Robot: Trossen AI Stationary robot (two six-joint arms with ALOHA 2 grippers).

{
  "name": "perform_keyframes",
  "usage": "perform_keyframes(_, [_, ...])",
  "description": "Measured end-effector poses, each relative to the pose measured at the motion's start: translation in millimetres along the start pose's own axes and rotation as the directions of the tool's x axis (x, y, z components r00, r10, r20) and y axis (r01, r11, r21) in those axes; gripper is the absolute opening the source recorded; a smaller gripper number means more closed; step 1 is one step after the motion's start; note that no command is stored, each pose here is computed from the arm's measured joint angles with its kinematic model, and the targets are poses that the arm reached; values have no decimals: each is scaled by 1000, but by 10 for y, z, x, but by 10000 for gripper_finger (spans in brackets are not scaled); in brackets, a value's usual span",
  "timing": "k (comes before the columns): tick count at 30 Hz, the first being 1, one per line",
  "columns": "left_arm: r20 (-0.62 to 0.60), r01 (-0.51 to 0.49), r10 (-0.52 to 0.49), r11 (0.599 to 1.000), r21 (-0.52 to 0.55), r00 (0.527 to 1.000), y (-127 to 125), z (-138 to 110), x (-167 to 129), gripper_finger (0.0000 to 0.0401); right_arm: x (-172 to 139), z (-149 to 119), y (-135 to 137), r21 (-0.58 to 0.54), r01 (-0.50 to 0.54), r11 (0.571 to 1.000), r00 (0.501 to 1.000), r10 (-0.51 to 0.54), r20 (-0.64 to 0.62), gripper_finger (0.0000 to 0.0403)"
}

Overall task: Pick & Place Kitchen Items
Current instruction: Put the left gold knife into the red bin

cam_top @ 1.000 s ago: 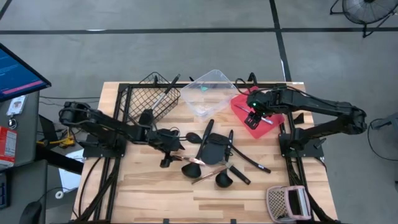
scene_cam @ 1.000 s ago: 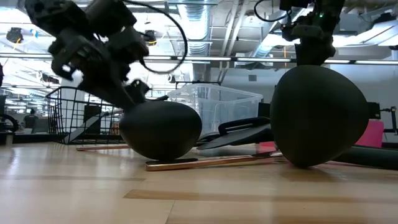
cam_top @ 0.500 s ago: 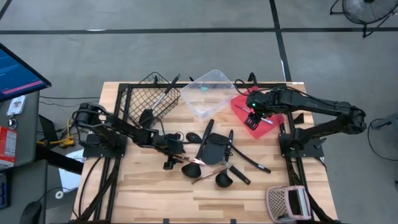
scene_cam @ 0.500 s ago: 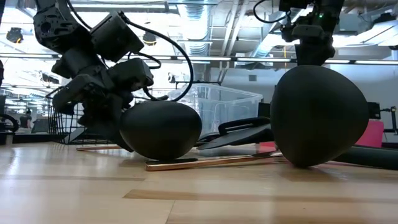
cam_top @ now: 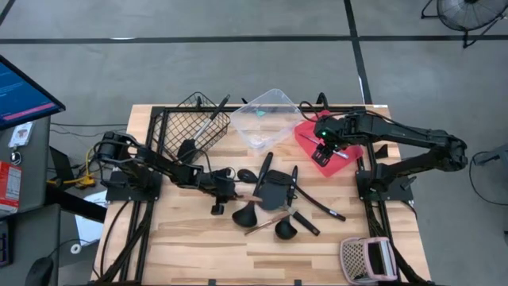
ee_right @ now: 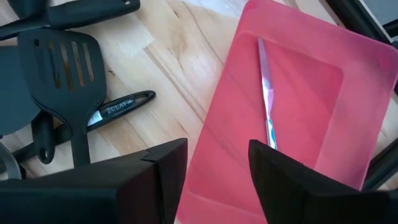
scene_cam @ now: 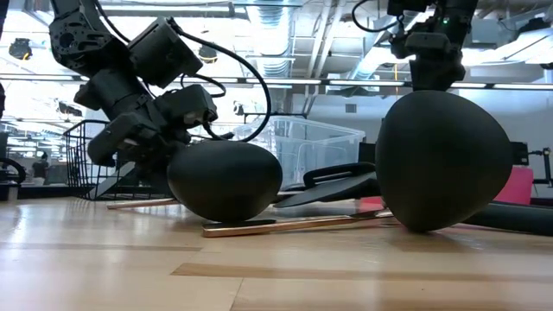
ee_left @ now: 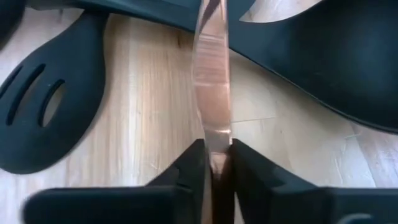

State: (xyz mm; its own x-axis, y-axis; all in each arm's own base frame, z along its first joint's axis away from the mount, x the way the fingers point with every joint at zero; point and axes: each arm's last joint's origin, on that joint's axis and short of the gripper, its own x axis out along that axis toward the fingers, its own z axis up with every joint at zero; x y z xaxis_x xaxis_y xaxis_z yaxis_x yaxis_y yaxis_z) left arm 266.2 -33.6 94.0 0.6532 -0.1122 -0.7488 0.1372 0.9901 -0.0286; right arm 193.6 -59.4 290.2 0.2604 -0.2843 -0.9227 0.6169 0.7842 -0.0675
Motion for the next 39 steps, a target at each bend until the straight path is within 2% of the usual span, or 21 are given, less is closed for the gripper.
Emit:
perform_keyframes(4, [-3,12,-12,1000,-25,1000,-5,-3,-1,13,0,3,1,1,-1,1000,1000,1,3,164])
perform_keyframes(11, [24,20,-17,991,-131,1000,-5,43,-58,14,0,3,1,1,-1,1000,1000,1,3,164])
perform_keyframes(14, [31,33,-28,986,-161,999,-19,68,-175,11,0,6,2,1,-3,1000,1000,3,6,162])
perform_keyframes(21, [214,22,33,968,-252,976,-11,335,-662,12,0,26,18,6,-39,999,999,39,19,159])
perform_keyframes(26, [436,-9,156,947,-320,886,56,538,-1149,13,-10,108,69,14,-144,990,986,142,86,162])
perform_keyframes(31, [635,-31,298,918,-395,713,165,642,-1693,14,-56,278,147,-9,-282,959,930,276,243,158])
perform_keyframes(33, [699,-12,320,913,-407,639,190,668,-1859,14,-100,376,187,-38,-347,937,879,339,336,158])
perform_keyframes(36, [784,29,328,915,-402,527,198,716,-2056,14,-210,518,275,-124,-416,901,766,421,486,160])
perform_keyframes(39, [823,57,309,923,-380,476,190,748,-2119,14,-358,631,381,-263,-411,873,623,479,618,178])
